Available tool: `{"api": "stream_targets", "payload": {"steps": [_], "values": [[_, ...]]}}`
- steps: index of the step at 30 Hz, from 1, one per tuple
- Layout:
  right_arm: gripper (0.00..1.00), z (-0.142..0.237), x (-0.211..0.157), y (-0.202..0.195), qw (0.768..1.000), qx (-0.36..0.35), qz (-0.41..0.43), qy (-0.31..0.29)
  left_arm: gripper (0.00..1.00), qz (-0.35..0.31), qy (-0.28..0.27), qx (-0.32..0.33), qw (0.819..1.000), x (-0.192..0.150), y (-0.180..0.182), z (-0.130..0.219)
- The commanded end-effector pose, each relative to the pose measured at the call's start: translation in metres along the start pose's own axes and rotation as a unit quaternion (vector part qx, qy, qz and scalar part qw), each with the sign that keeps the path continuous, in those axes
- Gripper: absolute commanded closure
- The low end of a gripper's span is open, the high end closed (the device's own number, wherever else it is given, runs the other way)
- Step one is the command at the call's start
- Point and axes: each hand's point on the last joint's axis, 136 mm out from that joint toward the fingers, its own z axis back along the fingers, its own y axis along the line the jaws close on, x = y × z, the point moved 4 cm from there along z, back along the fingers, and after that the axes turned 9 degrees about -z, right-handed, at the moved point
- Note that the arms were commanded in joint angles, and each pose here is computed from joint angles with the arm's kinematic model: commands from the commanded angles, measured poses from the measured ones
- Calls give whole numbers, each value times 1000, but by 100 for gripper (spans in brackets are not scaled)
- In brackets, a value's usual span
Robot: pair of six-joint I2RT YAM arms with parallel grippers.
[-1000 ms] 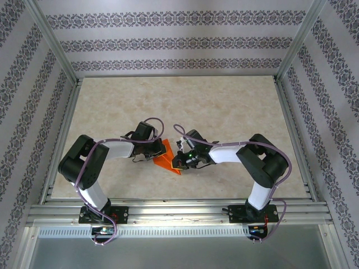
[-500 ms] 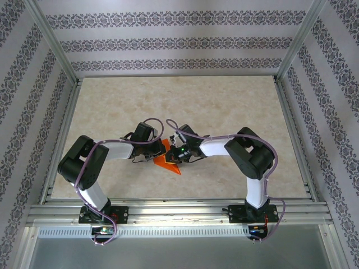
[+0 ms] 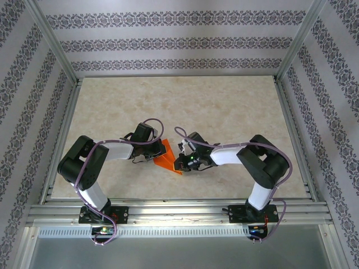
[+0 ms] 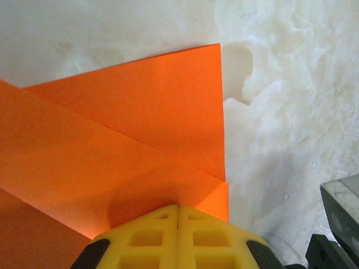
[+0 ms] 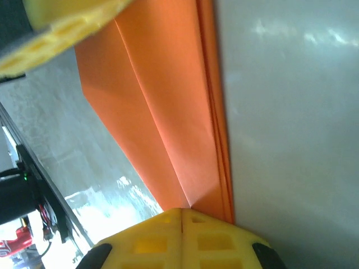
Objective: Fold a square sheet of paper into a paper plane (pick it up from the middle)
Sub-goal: Fourth fold the wing at the center of the table.
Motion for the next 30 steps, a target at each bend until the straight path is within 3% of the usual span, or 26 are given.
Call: {"api": "stream_targets", "payload": {"steps": [1,10,15,20,25,30], "values": [[97,6,-21,-27,999,-39,-15,18,96,25,11,63,998,-13,31,-1],[96,23,-37,-36,999,-38,-12,16,96,24,11,56,998,-12,28,-1],[96,41,-23,8,1000,20,14,-11,96,23,10,44,999,-10,23,-1],[96,32,4,33,999,35,21,-18,95,23,6,39,999,-9,21,0],[97,12,26,24,1000,21,-10,-18,95,25,4,35,999,-8,19,1],[100,1,24,0,999,-13,-32,-9,95,20,5,31,999,-7,17,1]]}}
